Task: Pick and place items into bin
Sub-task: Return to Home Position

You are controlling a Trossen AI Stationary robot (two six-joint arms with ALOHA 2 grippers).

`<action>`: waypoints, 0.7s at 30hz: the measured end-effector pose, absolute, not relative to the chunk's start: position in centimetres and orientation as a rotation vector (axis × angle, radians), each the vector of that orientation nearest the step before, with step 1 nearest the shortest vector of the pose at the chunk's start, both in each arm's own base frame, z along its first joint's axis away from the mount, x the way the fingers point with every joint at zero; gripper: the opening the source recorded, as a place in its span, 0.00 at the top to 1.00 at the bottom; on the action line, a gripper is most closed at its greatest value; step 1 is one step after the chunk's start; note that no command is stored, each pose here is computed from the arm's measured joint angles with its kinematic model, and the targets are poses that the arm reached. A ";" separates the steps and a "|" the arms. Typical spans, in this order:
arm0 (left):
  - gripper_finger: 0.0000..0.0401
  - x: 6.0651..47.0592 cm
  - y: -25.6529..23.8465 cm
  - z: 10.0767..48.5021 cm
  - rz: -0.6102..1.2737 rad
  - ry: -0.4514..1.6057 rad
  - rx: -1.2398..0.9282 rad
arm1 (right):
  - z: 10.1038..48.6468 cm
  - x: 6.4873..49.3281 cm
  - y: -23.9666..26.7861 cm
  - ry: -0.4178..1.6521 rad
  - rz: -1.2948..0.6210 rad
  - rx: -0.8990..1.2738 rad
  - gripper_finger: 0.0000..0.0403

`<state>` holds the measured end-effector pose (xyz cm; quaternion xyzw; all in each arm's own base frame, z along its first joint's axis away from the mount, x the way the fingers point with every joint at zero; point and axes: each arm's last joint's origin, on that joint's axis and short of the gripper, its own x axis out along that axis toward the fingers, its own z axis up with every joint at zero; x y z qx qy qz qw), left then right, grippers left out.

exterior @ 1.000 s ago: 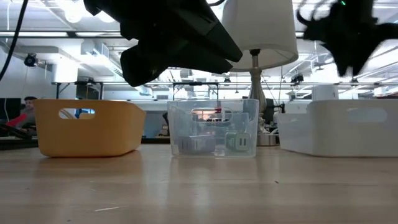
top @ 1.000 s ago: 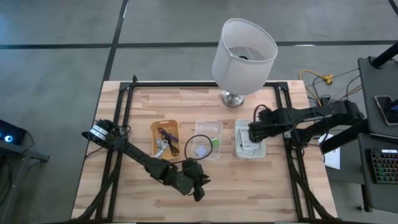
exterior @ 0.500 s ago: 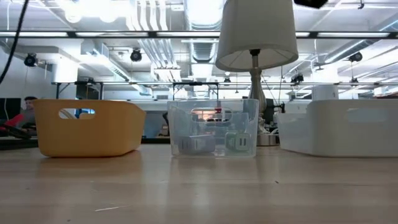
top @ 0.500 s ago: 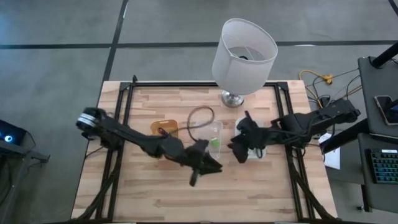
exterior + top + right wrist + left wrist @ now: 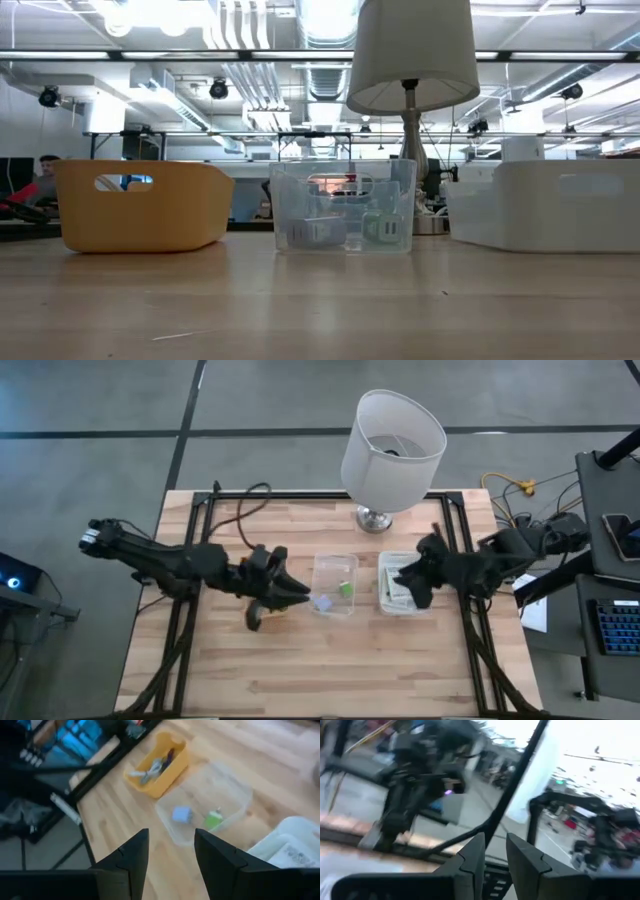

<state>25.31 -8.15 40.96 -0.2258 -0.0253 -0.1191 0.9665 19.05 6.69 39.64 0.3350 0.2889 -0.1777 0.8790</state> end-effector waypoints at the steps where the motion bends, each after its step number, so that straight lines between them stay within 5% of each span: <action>1: 0.84 25.1 -8.1 41.2 -0.260 -0.067 -0.426 | 40.0 18.7 6.5 0.588 -0.369 0.702 0.64; 5: 0.84 24.5 -7.6 41.7 -0.255 -0.093 -0.358 | 40.3 16.8 5.1 0.571 -0.456 0.827 0.64; 13: 0.84 24.4 -4.7 39.2 -0.144 -0.057 -0.366 | 40.3 13.6 3.4 0.499 -0.244 0.560 0.64; 21: 0.84 18.2 -3.2 34.3 -0.234 -0.343 -0.327 | 38.2 7.3 1.3 0.320 -0.118 0.501 0.64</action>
